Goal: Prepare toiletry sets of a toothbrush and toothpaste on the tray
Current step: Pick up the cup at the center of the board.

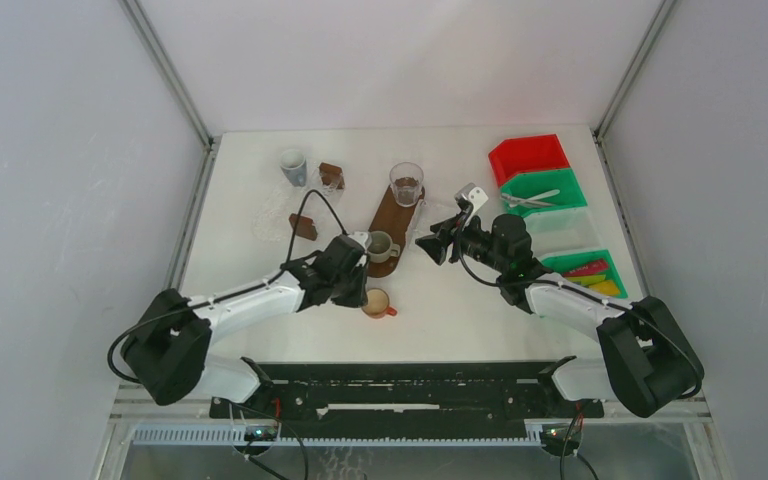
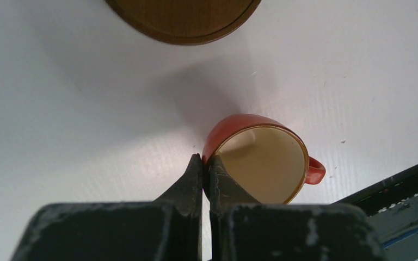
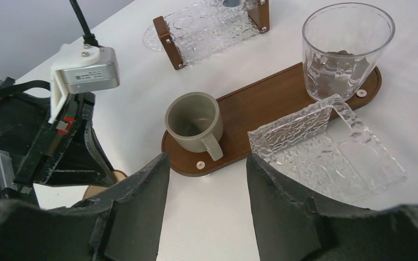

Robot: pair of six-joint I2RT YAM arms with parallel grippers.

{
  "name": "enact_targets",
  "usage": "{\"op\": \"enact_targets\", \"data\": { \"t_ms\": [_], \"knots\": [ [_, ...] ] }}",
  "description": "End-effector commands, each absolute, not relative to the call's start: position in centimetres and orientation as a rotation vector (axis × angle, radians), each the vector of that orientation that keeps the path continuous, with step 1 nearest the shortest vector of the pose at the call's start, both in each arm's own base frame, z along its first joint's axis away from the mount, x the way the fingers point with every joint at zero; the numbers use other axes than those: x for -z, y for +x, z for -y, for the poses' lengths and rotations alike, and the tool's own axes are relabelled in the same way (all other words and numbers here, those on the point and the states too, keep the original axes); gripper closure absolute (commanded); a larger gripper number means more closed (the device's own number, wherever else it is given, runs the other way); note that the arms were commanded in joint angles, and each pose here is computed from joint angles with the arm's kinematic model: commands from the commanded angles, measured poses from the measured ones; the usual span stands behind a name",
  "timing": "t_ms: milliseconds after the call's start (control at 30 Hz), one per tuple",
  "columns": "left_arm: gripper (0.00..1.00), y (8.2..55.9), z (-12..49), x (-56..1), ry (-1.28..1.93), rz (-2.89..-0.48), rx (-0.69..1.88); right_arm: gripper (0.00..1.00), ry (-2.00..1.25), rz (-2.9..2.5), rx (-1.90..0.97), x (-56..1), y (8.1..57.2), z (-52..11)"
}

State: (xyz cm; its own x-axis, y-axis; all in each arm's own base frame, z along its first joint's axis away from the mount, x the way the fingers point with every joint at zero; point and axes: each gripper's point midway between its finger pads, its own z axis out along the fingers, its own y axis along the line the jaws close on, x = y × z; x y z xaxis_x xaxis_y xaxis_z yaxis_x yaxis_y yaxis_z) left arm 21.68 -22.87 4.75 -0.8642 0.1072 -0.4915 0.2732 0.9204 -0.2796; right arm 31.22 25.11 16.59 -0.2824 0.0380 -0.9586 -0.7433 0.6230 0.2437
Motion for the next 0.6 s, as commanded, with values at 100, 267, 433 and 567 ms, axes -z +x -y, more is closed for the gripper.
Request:
{"op": "enact_targets", "data": {
  "t_ms": [100, 267, 433, 567],
  "knots": [
    [1.0, 23.7, 20.8, -12.5, 0.271, -2.405, 0.402, 0.38, -0.574, -1.642, -0.868, -18.0, 31.5, -25.3],
    [1.0, 25.1, 17.3, -17.0, 0.118, -2.247, 0.406, 0.38, -0.575, -1.642, -0.874, -18.0, 31.5, -25.4],
    [1.0, 28.0, 12.9, -22.9, -0.125, -1.982, 0.398, 0.38, -0.575, -1.641, -0.879, -18.0, 31.4, -25.4],
    [1.0, 31.4, 8.7, -26.7, -0.326, -1.806, 0.397, 0.38, -0.576, -1.643, -0.886, -17.9, 31.4, -25.5]
  ]
}}
